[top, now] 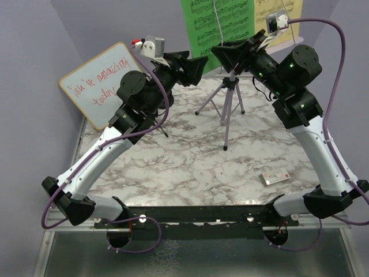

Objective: Pack up the instrument practice props
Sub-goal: Pick up the sheet music from the music stand.

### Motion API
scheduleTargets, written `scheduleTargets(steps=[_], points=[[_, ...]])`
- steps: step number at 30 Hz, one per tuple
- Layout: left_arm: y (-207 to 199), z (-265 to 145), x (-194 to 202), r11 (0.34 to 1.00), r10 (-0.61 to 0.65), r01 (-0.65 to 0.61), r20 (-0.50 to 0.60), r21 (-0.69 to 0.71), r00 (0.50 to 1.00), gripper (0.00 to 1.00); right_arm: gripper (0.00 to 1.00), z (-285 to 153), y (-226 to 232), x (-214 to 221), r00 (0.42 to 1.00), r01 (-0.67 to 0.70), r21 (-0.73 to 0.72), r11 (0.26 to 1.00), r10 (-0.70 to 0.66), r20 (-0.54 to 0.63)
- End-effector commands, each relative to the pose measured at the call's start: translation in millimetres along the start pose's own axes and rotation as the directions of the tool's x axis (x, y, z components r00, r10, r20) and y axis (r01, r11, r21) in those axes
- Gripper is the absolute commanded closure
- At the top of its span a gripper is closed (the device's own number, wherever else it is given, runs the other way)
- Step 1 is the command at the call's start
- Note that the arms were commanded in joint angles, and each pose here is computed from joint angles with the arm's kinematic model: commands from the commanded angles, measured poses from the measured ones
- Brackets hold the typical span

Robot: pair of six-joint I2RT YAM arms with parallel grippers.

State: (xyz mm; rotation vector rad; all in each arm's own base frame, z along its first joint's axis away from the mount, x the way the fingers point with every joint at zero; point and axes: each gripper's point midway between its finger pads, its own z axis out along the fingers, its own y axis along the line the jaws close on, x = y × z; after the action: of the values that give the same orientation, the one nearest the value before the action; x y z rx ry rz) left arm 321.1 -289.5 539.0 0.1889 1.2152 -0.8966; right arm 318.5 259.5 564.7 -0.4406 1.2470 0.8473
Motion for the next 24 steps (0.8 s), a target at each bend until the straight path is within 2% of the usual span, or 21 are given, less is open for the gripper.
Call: scheduleTargets(steps=[1, 11, 17, 24], points=[[-0.7, -0.5, -19.6, 0.999, 0.027, -0.026, 0.045, -0.02, 0.999, 0.29, 0.6, 6.9, 14.9, -27.2, 0.997, 0.027, -0.065, 0.998, -0.023, 0.072], [3.4, 2.5, -16.3, 0.998, 0.05, -0.049, 0.038, -0.035, 0.998, 0.29, 0.6, 17.0, 16.5, -43.4, 0.992, 0.042, -0.077, 0.996, -0.032, 0.122], [7.1, 1.8, -9.9, 0.998, 0.051, -0.05, 0.025, -0.049, 0.998, 0.32, 0.62, 10.3, 21.3, -36.6, 0.995, 0.029, -0.099, 0.995, -0.019, 0.103], [12.3, -0.8, -8.3, 0.996, 0.061, -0.059, 0.023, -0.073, 0.998, 0.32, 0.53, -0.8, 13.8, -32.5, 0.995, 0.006, -0.041, 0.999, -0.002, 0.101]])
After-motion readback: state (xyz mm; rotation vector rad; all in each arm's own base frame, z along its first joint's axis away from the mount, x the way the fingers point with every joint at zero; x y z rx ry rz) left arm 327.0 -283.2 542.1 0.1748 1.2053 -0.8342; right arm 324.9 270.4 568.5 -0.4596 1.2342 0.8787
